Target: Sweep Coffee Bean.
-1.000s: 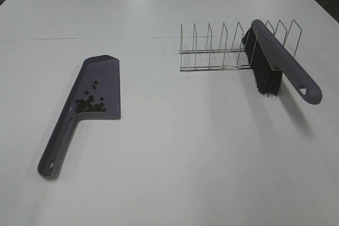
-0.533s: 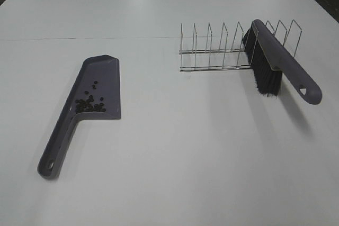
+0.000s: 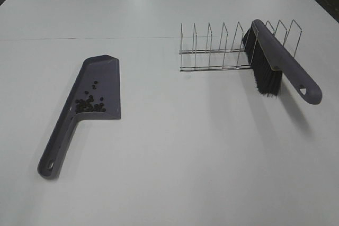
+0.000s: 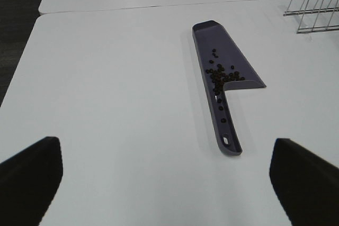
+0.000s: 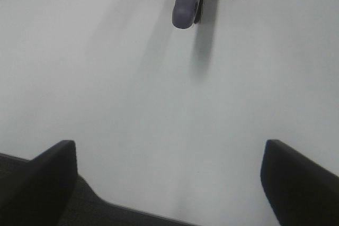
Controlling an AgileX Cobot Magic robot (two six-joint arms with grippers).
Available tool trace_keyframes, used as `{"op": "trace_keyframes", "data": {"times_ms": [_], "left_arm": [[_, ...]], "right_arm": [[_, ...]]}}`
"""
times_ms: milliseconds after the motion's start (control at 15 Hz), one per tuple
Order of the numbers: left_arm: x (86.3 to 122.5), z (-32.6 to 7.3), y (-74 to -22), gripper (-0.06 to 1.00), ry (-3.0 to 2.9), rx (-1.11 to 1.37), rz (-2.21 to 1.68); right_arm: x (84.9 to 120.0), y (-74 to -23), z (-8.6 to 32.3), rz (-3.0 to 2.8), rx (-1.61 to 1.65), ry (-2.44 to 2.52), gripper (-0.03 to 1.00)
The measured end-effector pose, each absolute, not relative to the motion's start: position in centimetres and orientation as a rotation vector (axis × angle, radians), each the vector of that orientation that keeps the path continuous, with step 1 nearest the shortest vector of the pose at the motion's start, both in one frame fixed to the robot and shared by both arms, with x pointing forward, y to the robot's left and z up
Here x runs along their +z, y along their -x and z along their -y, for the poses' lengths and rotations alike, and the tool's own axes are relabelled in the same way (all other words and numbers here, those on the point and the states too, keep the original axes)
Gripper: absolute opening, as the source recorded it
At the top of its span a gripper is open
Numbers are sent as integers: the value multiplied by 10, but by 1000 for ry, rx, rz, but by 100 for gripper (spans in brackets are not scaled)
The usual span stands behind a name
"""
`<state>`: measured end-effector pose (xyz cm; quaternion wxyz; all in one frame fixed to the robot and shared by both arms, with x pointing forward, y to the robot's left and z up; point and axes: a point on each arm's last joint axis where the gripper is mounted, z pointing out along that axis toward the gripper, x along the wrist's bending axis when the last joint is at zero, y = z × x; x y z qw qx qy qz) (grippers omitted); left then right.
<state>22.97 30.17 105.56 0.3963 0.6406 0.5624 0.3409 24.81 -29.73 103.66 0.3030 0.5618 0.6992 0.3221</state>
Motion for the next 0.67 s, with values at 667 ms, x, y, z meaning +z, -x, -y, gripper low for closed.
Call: {"op": "trace_keyframes", "data": {"times_ms": [667], "left_arm": [[1056, -302, -230, 99, -1617, 870, -1435]], "right_arm": [[1037, -248, 297, -1853, 854, -1489, 82]]}}
